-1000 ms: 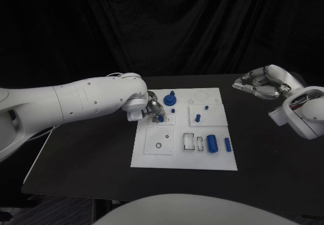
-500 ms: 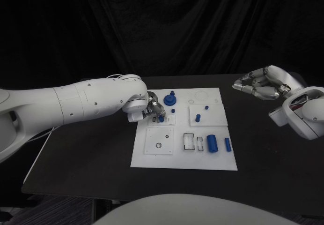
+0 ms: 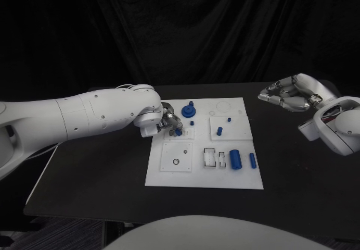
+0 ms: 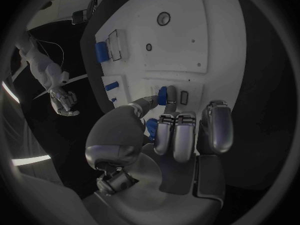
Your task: Assemble the parts on the task board
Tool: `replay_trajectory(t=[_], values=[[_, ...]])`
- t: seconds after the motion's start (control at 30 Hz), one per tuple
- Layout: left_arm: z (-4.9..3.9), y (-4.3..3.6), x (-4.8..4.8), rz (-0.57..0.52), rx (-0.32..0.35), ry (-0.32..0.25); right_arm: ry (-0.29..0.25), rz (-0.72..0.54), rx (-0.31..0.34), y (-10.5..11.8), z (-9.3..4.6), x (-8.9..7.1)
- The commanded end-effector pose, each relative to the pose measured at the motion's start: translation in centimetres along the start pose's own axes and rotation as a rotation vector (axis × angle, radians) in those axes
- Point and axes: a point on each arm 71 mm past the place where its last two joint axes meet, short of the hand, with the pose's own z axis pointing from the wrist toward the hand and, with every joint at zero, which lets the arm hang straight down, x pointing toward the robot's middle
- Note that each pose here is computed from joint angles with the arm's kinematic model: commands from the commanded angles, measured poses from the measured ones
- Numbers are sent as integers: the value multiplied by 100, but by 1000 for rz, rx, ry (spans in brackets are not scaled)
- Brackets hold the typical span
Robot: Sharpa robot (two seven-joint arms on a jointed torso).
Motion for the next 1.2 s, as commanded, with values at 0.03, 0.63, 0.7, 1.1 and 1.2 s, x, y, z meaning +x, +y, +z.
replay_trajectory(t=[0.03,0.63,0.7,1.1,1.2], values=[[-11,-3,-3,-20,34,-48,11,-2,18,-22,-6,15],[-168,83,-13,-45,122,-229,11,-3,25,-43,-11,8],[-170,102,-5,-51,123,-233,12,-3,26,-44,-11,9],[-106,217,146,-103,154,-269,10,-2,32,-48,-23,4],[-89,232,188,-114,171,-279,8,0,36,-57,-29,-3]])
